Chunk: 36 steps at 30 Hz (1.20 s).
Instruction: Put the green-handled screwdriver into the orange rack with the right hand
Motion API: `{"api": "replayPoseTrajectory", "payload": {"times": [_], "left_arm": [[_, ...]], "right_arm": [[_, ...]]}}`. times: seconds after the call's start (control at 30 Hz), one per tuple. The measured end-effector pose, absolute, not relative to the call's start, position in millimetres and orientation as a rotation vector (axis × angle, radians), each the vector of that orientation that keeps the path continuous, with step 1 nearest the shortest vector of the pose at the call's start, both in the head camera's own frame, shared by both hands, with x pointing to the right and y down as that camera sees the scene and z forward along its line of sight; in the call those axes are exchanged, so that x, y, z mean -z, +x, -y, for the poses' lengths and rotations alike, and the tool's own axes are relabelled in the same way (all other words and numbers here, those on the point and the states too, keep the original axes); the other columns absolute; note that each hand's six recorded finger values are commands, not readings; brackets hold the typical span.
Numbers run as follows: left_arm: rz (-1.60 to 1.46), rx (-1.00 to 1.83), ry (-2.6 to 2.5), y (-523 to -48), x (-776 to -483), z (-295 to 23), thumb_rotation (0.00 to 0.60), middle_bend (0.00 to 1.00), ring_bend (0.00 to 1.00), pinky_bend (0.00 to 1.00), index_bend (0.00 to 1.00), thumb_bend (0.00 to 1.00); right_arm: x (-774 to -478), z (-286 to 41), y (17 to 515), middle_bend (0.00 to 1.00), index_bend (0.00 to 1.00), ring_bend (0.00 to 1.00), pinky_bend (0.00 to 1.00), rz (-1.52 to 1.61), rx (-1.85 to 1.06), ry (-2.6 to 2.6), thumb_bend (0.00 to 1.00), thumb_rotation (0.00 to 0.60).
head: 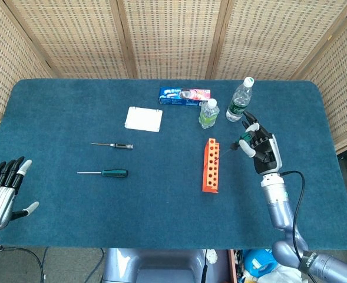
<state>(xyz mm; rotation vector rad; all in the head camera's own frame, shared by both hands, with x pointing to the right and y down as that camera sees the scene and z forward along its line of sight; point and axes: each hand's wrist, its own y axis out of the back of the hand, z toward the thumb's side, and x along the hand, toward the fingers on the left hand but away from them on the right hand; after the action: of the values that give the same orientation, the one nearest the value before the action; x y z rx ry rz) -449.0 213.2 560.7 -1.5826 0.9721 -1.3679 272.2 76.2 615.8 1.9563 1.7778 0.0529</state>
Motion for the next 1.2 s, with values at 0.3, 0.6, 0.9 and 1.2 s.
{"api": "replayPoseTrajectory", "payload": {"times": [0.3,0.6,0.9,1.2], "left_arm": [[-0.984,1.365,-1.582,-450,-559,-212,0.600,0.00,0.00,0.00,0.00,0.00],[-0.977,1.371,-1.583,-450,-561,-212,0.600,0.00,0.00,0.00,0.00,0.00],[-0.970,1.368,-1.583,-447,-561,-212,0.600,0.00,0.00,0.00,0.00,0.00],[-0.964,1.375,-1.587,-447,-564,-213,0.600,0.00,0.00,0.00,0.00,0.00]], "right_arm": [[-624,-77,272,0.15,0.73,0.00,0.00,-1.789,-0.046,1.969,0.21,0.600],[-635,-78,276,0.15,0.73,0.00,0.00,-1.812,-0.027,1.974,0.21,0.600],[-640,-78,281,0.15,0.73,0.00,0.00,-1.837,-0.017,1.973,0.21,0.600],[-646,-78,275,0.15,0.73,0.00,0.00,-1.855,-0.019,1.975,0.21,0.600]]}}
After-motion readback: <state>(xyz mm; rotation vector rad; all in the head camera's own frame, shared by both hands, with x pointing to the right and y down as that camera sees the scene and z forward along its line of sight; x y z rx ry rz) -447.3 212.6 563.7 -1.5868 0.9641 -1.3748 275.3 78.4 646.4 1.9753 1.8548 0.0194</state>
